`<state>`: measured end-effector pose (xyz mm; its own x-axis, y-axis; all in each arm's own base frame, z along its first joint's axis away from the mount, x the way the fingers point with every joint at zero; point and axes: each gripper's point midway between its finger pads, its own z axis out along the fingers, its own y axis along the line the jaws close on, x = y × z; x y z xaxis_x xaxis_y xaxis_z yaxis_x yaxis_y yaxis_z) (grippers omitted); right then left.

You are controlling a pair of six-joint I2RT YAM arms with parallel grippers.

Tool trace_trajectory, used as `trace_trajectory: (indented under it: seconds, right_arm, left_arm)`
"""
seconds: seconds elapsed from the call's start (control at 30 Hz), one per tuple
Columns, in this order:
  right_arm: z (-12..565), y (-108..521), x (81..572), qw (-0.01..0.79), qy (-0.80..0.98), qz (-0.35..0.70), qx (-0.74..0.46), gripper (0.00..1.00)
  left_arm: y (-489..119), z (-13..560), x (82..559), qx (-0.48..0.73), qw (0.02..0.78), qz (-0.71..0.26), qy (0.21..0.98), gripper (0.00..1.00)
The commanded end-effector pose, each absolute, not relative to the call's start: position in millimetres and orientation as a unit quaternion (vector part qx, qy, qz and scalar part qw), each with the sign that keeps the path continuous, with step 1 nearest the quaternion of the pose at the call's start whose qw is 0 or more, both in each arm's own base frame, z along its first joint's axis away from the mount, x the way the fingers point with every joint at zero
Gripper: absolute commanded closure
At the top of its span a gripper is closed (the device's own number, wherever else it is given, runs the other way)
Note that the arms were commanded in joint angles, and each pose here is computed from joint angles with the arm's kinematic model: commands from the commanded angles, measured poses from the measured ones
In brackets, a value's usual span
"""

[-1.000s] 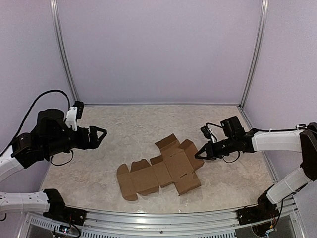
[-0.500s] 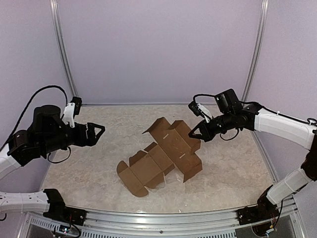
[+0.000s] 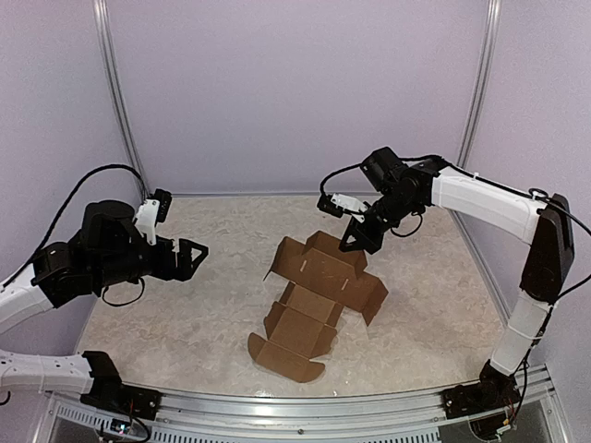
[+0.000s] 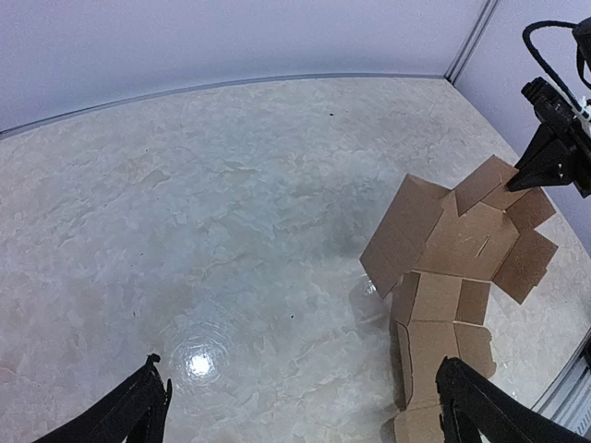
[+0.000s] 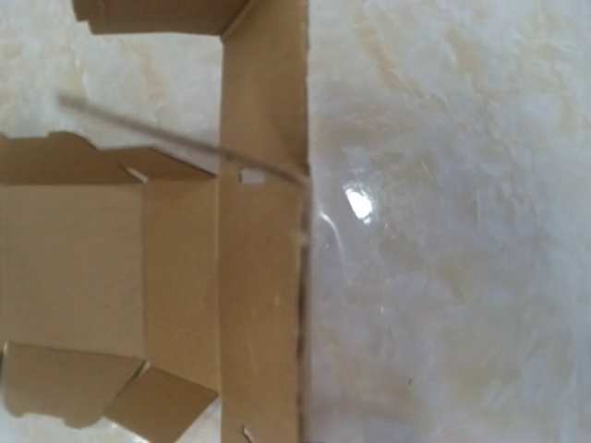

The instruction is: Fold the paper box

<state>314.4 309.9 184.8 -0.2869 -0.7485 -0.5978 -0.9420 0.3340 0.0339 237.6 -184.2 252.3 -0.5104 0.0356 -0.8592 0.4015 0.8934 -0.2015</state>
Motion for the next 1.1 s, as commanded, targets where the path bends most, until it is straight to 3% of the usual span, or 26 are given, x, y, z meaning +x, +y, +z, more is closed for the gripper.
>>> trace_trajectory:
  seconds: [0.0, 0.23, 1.07]
  right_arm:
    - [168, 319, 305, 0.195, 0.749, 0.163, -0.612, 1.00]
    - [155, 346, 317, 0.186, 0.731, 0.092, -0.650, 1.00]
    - [171, 375, 273, 0.376, 0.650, -0.058, -0.657, 1.00]
  left_arm:
    - [-194, 242, 241, 0.122, 0.475, -0.204, 0.847, 0.01]
    - [-208, 228, 237, 0.114, 0.464, -0.227, 0.849, 0.01]
    - [-243, 182, 247, 0.102, 0.426, -0.264, 0.859, 0.01]
